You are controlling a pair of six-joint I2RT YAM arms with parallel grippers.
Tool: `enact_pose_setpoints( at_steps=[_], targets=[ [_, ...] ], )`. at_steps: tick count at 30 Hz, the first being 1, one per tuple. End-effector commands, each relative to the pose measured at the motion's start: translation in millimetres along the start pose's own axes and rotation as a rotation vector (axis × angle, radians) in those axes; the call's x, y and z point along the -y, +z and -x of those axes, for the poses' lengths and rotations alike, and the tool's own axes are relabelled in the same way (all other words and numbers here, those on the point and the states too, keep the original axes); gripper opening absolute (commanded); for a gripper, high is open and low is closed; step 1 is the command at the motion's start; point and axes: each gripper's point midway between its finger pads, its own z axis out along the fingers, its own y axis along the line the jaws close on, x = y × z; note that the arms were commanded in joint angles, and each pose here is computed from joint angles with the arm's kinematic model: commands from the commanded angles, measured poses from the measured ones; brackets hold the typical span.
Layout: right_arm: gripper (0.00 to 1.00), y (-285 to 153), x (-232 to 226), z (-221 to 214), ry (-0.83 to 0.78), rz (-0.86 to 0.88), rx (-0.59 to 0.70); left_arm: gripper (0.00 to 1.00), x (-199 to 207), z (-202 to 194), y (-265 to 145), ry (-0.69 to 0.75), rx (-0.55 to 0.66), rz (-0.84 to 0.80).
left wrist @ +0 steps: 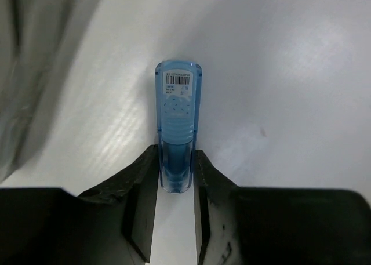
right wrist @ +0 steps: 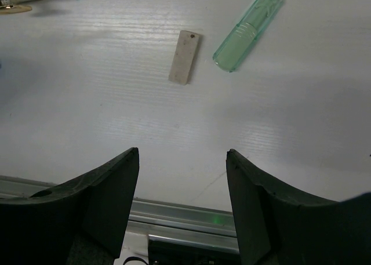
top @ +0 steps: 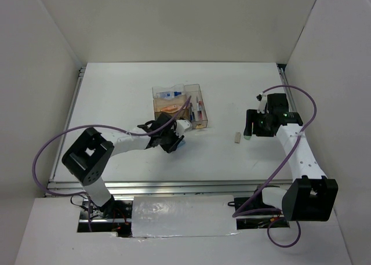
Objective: Sort the stationery into containers
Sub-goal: Grab a piece of stationery with the left arm, then place the stationery into the container
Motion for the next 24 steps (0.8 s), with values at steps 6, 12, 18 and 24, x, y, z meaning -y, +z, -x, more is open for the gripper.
enact_pose_setpoints(
  at_steps=[6,12,18,24],
  targets=[
    [0.68,-3,-3,5,0.009,0.02,0.02,0.04,53,54,-42,0.12,0.068,-0.212],
    [0.68,-1,-3,4,0.011,0.022,0.012,0.0,2,125,-88,0.249,0.166,-0.083],
    [0.68,4,-3,5,0.016,0.029,-0.012,0.0,-69,162,-98,0.435,0.125,-0.029],
    [0.68,7,-2,8,0.015,0.02,-0.025,0.01,-133,177,-84,0.439,0.084,-0.05]
  ],
)
